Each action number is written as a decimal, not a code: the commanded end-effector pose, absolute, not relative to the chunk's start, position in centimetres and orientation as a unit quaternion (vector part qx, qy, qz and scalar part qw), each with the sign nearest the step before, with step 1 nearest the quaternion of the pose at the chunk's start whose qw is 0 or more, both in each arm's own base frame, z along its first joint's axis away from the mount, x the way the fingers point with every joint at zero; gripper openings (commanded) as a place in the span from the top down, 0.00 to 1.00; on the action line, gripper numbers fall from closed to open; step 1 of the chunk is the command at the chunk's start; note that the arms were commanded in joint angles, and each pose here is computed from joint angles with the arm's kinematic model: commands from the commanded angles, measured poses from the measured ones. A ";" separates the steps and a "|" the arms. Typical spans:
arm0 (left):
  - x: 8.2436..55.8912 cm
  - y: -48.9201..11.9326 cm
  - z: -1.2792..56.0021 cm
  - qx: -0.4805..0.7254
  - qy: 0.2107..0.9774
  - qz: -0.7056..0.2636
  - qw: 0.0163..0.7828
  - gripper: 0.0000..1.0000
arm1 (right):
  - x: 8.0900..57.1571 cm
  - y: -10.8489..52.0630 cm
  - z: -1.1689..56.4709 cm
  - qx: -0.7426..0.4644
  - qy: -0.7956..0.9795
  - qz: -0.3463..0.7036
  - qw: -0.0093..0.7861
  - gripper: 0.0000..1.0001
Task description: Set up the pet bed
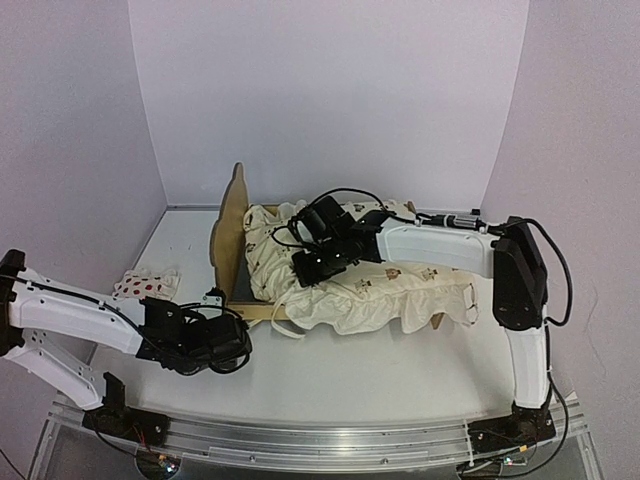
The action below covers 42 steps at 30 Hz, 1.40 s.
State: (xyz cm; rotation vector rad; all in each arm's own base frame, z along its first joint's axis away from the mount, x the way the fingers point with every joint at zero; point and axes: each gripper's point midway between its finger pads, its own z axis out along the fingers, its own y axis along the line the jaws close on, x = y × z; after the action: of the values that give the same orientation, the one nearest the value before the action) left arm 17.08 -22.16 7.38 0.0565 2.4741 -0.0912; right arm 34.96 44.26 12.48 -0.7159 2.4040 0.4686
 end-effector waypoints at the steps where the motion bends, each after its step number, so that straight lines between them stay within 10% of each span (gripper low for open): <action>1: 16.0 -19.1 8.5 -0.016 0.951 -0.005 0.310 1.00 | 32.9 47.5 10.5 -0.302 0.897 0.189 0.262 1.00; 22: 14.3 -15.0 7.3 -0.076 0.956 0.019 0.283 1.00 | 28.6 54.5 22.6 -0.342 0.807 0.403 0.264 0.29; 36: 14.3 -15.6 6.4 -0.065 0.956 -0.009 0.287 1.00 | 31.7 54.7 16.6 -0.388 0.826 0.283 0.295 0.19; 42: 14.5 -16.1 6.0 -0.061 0.954 -0.021 0.292 1.00 | 28.9 56.4 13.8 -0.425 0.815 0.305 0.251 0.43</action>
State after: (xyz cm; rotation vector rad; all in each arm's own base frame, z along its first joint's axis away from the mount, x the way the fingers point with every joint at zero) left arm 14.51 -15.64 6.01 -0.1751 2.5492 -0.0178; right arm 31.41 54.96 15.89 -1.0363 2.2069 0.7827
